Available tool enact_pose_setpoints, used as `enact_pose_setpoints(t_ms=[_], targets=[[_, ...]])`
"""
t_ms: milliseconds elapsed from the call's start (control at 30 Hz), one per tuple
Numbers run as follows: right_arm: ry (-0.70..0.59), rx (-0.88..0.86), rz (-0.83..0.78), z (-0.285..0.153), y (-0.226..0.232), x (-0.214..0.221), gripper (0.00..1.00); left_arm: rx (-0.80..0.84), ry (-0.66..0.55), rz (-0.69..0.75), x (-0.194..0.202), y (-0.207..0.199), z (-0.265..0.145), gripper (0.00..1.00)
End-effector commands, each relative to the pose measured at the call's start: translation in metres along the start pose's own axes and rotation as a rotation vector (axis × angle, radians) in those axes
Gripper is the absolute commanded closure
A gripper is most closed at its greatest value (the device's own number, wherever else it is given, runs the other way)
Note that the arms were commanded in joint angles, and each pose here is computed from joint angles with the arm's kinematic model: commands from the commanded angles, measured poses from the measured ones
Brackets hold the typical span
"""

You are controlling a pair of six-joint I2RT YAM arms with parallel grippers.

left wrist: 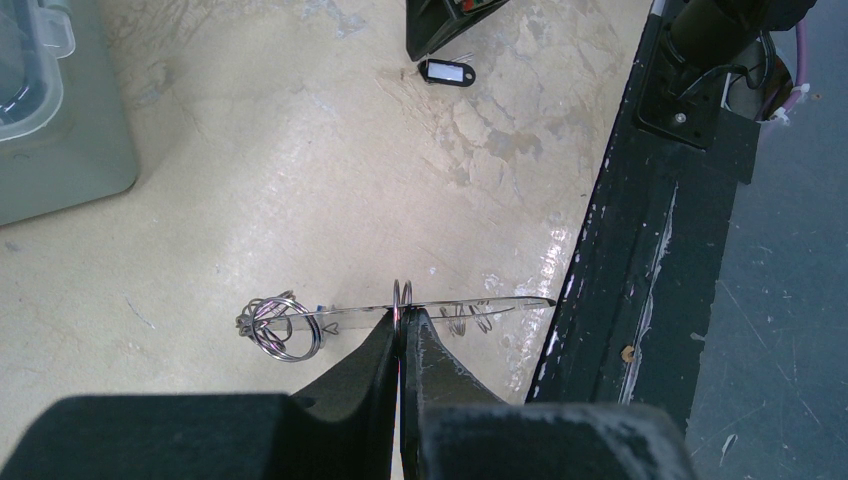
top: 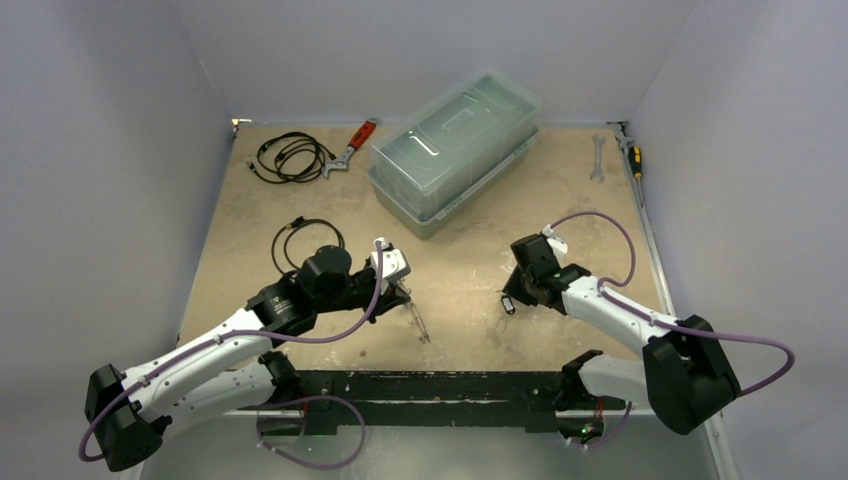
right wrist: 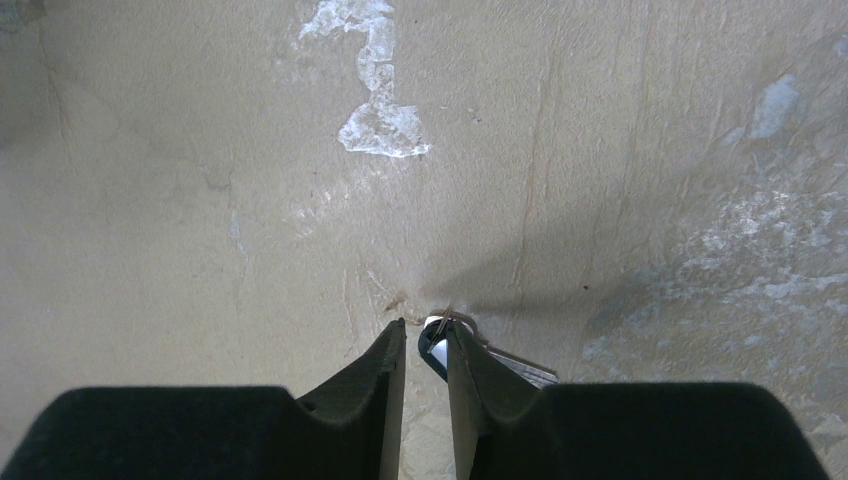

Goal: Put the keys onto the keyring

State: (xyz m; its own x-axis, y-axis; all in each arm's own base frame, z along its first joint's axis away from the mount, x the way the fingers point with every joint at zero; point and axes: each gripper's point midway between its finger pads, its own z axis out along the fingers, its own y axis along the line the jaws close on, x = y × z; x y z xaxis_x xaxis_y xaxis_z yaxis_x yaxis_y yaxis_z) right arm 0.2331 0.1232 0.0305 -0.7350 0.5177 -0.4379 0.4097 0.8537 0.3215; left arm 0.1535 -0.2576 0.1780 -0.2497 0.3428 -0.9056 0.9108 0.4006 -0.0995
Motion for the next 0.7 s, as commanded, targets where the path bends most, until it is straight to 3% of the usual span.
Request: enact_pose_setpoints(t_ms=[0,667], targets=[[-0.005,-0.012,-0.003,0.0030,0.0019,0.0012,0.76,0.015,-0.055,0.002,-0.0132,-0.0015,0.0020,1.00],[-0.010,-0.030,-0.016,0.0012,0.0041,0.0008,0.87,0.015,-0.050,-0.003,-0.0118,-0.0012,0.0029,1.00]])
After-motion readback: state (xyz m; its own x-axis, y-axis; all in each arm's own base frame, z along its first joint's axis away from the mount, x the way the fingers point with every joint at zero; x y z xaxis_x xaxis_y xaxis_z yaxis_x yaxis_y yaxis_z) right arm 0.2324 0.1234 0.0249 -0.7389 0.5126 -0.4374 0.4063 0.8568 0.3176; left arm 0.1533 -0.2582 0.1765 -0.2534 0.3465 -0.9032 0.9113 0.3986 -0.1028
